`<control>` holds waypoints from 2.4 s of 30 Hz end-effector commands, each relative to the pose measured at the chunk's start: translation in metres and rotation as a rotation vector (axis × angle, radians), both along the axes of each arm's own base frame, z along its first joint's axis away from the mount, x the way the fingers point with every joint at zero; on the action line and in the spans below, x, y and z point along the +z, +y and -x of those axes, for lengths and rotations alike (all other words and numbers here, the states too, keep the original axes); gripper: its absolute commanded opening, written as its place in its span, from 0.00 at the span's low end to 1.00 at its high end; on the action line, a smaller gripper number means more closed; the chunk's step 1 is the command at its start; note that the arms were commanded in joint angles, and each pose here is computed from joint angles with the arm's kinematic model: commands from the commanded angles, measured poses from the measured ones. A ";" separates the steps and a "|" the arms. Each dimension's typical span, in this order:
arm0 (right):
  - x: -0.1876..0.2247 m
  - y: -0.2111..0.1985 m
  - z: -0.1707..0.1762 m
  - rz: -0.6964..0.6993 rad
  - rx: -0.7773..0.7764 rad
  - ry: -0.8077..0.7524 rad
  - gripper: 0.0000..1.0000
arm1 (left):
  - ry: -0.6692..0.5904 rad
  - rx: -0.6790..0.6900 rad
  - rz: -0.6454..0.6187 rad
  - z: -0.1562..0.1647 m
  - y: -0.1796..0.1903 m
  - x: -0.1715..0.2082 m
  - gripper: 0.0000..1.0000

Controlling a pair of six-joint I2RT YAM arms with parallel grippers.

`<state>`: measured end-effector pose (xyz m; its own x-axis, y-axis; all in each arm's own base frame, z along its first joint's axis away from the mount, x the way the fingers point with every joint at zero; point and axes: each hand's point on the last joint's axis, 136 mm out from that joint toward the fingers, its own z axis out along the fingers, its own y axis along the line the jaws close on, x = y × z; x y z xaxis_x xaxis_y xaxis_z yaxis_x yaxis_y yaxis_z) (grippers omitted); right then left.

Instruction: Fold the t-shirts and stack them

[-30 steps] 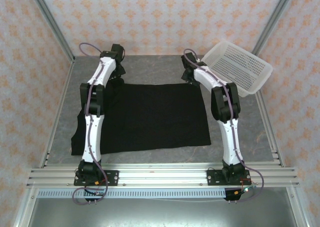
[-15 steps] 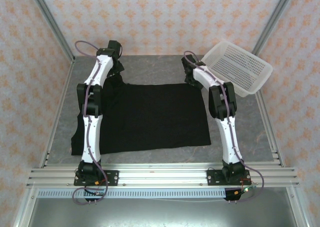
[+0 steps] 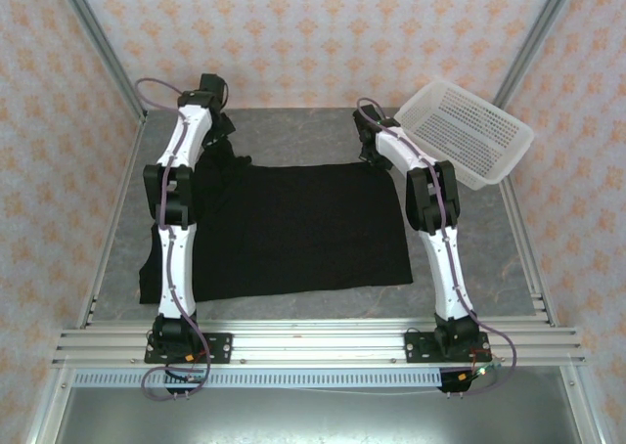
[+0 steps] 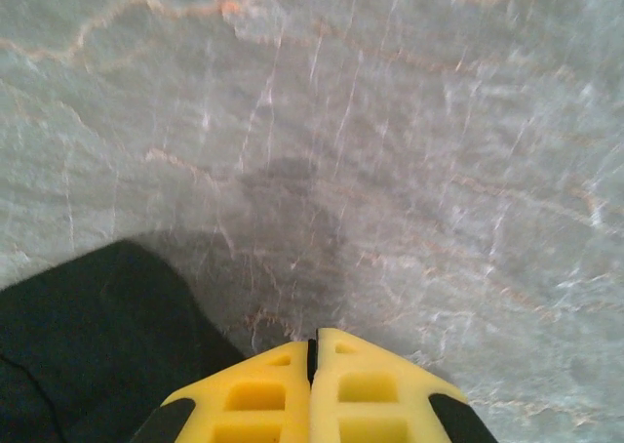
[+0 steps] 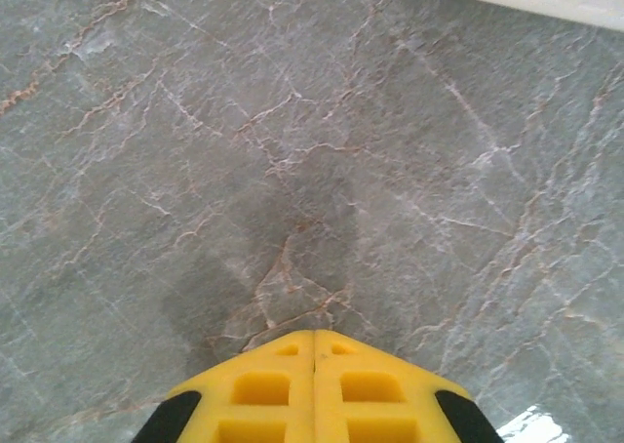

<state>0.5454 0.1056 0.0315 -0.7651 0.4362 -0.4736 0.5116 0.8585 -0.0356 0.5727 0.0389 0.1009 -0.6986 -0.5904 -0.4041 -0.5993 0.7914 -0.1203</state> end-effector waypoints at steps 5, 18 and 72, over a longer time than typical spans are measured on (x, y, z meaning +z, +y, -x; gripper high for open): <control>0.068 -0.014 -0.008 0.044 0.000 -0.098 0.00 | -0.193 -0.030 -0.012 -0.014 0.003 0.082 0.00; 0.094 -0.017 0.003 0.023 -0.001 -0.122 0.00 | -0.206 0.104 -0.055 0.021 0.044 0.112 0.00; 0.062 -0.049 0.184 -0.036 0.039 0.132 0.00 | -0.038 0.542 -0.182 0.408 0.068 0.075 0.00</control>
<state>0.3593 0.0671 0.0678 -0.8512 0.4351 -0.2935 0.4679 0.8824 -0.0488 0.1731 0.0939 0.1539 -0.3337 -0.8070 -0.4873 -0.9059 0.4175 -0.0711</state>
